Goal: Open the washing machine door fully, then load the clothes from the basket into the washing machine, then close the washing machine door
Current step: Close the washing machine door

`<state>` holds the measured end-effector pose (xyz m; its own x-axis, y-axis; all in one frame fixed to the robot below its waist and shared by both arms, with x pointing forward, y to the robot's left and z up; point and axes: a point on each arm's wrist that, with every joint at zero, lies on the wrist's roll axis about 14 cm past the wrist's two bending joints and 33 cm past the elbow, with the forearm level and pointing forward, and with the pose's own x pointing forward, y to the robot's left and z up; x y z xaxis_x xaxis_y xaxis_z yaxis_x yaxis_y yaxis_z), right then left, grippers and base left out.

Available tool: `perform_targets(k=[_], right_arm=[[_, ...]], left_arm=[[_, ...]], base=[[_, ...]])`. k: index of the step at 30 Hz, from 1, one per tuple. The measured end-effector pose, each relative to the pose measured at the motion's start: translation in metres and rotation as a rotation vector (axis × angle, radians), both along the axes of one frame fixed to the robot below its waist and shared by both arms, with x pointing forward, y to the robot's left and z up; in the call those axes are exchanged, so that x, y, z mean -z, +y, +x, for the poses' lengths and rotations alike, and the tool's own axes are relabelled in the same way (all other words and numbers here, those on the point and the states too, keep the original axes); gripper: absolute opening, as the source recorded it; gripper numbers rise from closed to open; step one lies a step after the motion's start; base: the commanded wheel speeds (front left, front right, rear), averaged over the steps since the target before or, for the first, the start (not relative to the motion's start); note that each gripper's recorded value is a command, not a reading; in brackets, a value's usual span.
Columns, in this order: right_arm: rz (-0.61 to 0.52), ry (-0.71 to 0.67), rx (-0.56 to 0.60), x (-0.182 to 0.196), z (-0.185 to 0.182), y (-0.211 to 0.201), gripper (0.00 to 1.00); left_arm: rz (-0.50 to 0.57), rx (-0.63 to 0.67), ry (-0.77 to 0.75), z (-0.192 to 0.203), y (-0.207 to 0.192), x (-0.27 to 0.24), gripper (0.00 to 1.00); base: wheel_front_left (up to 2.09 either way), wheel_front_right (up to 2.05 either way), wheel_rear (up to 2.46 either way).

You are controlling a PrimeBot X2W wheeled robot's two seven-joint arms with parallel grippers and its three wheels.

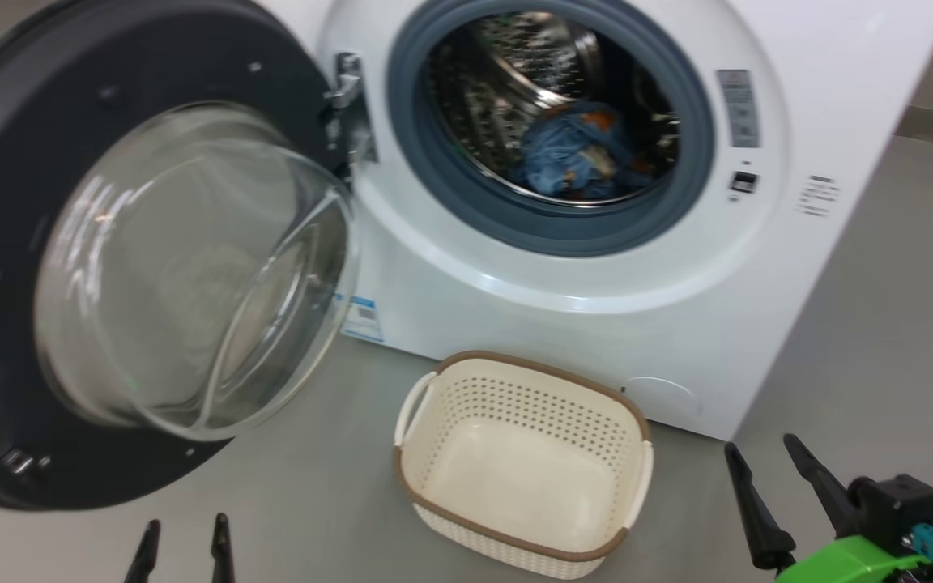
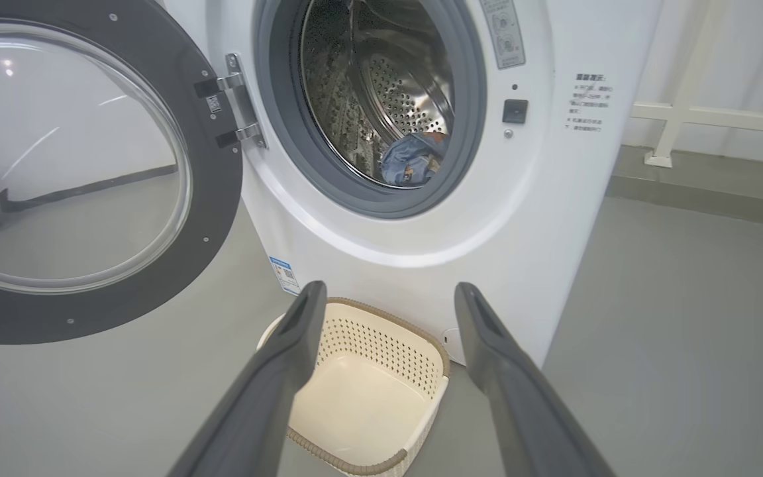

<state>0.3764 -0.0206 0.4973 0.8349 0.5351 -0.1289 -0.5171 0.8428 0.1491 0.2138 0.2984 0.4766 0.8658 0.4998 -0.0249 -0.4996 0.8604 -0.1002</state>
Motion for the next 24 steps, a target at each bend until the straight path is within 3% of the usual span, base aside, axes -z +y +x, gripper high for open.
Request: perform_targets(k=[7, 15, 17, 18, 24], right_arm=[[-0.003, 0.003, -0.126, 0.001, 0.007, 0.041, 1.00], [-0.005, 0.018, -0.186, 0.007, 0.010, 0.060, 1.00], [-0.003, 0.017, -0.191, 0.006, 0.012, 0.061, 1.00], [-0.005, 0.017, -0.193, 0.006, 0.012, 0.062, 1.00], [-0.014, 0.013, -0.199, 0.007, 0.015, 0.062, 1.00]], left_arm=[[-0.012, -0.134, -0.001, -0.030, 0.019, -0.002, 1.00], [-0.001, -0.197, -0.023, -0.040, 0.028, -0.012, 0.99], [0.012, -0.205, -0.050, -0.039, 0.029, -0.022, 0.45], [0.015, -0.209, -0.059, -0.039, 0.030, -0.025, 0.00], [0.088, -0.224, -0.184, -0.041, 0.038, -0.069, 0.00]], base=[[0.00, 0.00, 0.00], [0.00, 0.00, 0.00], [0.00, 0.00, 0.00], [0.00, 0.00, 0.00], [0.00, 0.00, 0.00]])
